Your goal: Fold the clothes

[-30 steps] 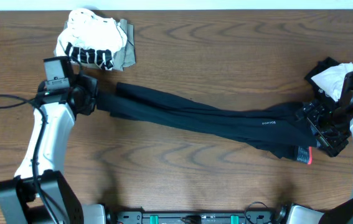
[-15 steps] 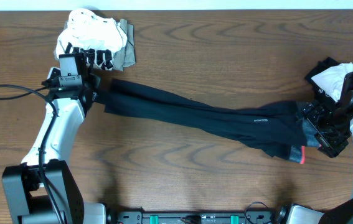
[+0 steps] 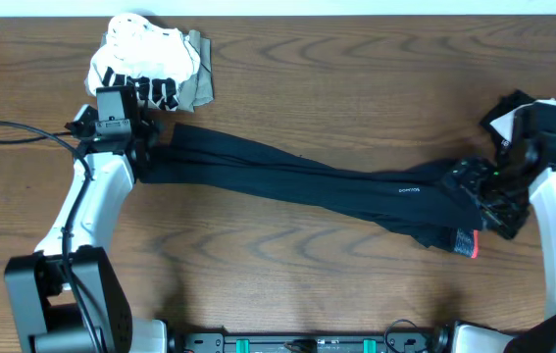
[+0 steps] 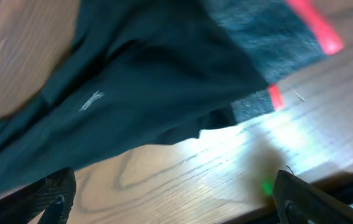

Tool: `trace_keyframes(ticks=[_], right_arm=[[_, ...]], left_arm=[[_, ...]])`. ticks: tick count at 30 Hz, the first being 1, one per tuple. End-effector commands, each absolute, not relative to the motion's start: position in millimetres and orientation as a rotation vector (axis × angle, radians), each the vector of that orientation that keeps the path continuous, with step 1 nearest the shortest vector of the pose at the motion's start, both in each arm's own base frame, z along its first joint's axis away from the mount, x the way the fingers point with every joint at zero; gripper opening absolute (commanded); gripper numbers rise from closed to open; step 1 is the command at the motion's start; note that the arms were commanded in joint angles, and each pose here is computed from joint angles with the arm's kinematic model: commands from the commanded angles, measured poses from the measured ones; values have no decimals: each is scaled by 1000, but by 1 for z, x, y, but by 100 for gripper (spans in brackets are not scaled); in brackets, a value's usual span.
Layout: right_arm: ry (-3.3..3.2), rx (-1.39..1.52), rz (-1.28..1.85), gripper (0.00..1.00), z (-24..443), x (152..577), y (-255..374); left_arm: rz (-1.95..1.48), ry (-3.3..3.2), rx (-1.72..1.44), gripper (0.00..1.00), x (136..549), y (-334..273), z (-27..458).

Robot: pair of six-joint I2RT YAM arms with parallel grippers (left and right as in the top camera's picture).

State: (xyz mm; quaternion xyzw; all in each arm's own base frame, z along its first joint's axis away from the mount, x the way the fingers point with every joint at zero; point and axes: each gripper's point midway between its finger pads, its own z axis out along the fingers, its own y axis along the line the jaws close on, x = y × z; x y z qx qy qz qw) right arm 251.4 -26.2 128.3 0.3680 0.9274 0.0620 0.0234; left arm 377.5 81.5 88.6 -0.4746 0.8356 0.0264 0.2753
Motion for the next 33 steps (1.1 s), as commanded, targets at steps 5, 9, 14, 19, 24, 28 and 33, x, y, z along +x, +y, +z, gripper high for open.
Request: trace_keyframes(ticks=[5,9,14,19,24,28,33], right_arm=[[2937,745,373,99,140,268,49],[2934,685,547,98,146,272,103],[2901,501,534,98,146,276,155],[2779,-76,185,98,135,299,164],[2631,-589,-30,99,126,320,174],[2545,-865,-81,99,113,327,192],[2491,-1134,-117,99,87,316,219]], left_arm=[[-12,2266,-1379,98,332,67,128],[25,2258,-1552,98,297,71,128],[63,2298,-1687,98,267,76,121],[23,2383,-1815,98,240,68,114],[55,2462,-1845,98,220,64,111],[82,2496,-1863,98,210,61,109],[100,2517,-1878,98,203,60,108]])
